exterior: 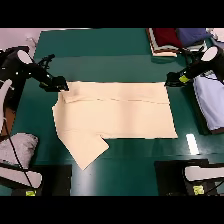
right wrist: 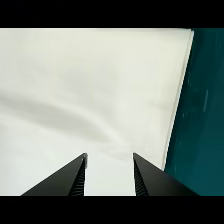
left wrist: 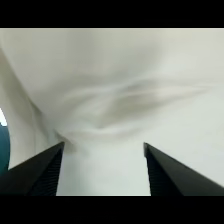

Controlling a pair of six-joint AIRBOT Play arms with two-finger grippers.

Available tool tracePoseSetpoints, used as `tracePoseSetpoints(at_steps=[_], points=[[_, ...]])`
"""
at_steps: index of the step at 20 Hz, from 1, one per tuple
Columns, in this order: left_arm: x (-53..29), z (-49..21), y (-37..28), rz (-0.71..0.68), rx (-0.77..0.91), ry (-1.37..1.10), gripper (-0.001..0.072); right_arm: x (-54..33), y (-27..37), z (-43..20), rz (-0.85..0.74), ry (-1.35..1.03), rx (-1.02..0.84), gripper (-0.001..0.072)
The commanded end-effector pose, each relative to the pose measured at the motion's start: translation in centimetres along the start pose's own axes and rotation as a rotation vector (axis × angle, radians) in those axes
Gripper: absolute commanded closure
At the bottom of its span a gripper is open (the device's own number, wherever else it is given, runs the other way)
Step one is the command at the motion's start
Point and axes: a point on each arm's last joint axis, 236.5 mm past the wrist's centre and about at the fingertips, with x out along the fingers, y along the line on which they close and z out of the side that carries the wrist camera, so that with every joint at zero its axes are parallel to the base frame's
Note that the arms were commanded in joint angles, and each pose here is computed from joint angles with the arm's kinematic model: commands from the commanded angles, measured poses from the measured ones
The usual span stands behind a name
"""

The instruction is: Fold the shirts.

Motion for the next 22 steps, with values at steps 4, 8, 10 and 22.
tracePoseSetpoints(at_steps=[4, 8, 10, 22], points=[[-2.9, -11.5, 1.3, 0.122, -0.074, 0.071, 0.0120, -6.4, 2.9, -3.3, 0.016, 0.002, -0.090, 0.0370], [0.8, -24.0, 1.3, 0.097, -0.199, 0.201, 0.0120, -9.6, 5.1, -2.9, 0.016, -0.110, -0.148, 0.0370], [2.1, -27.3, 0.5, 0.053, -0.247, 0.228, 0.0120, -10.4, 5.3, -2.9, 0.016, -0.133, -0.153, 0.0371], [5.9, -27.9, -5.8, -0.176, -0.240, 0.149, 0.0238, -10.7, 5.3, -4.4, 0.019, -0.079, -0.144, 0.0402]])
